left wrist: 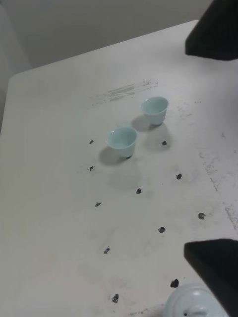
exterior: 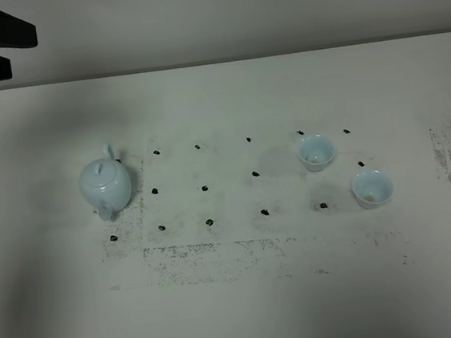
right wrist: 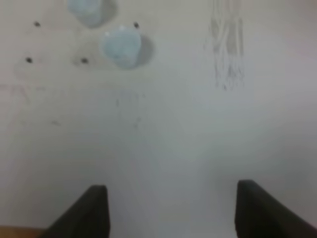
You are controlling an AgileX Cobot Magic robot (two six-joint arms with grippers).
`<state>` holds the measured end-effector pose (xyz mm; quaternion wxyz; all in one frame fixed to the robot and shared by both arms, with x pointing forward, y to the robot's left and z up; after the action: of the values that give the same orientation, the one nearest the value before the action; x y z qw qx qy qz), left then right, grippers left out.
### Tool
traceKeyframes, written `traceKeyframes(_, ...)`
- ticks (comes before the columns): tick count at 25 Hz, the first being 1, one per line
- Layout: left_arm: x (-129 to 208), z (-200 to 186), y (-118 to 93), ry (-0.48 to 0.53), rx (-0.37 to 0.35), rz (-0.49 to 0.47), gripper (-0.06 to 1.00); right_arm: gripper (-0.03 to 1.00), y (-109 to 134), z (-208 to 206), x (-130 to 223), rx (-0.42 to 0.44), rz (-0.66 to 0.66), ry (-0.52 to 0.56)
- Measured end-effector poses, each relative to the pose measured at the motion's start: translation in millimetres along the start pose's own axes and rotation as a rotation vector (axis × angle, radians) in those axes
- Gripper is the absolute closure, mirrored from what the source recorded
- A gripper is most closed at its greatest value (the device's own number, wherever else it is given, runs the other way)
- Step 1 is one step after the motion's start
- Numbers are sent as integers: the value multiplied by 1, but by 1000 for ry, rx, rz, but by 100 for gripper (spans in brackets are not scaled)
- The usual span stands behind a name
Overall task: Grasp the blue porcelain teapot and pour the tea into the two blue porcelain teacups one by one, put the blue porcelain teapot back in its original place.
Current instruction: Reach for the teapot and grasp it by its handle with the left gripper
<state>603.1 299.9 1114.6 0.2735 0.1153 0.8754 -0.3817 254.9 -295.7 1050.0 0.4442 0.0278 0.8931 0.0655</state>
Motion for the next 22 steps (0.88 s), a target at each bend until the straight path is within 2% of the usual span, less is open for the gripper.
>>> traceKeyframes(6, 0, 0, 0, -2, -2, 0, 24, 44, -1, -14, 10, -20, -50, -104)
traceKeyframes(10, 0, 0, 0, -2, -2, 0, 24, 44, 2, -13, 11, -48, -69, -100)
traceKeyframes(22, 0, 0, 0, -3, -2, 0, 24, 44, 3, -12, 11, -63, -71, -105)
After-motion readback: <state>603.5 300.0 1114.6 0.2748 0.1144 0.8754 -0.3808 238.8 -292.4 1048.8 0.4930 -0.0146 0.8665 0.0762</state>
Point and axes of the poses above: a point on each arm's last joint axis where the gripper is mounted, z pointing out along that axis toward the gripper, y along the wrist's bending axis when the last joint is at zero, x = y × z, the point moved 1 cm from there along z, pointing out along that axis toward the gripper, and after that the axes turned 6 degrees about z, right-handed, at the moved point
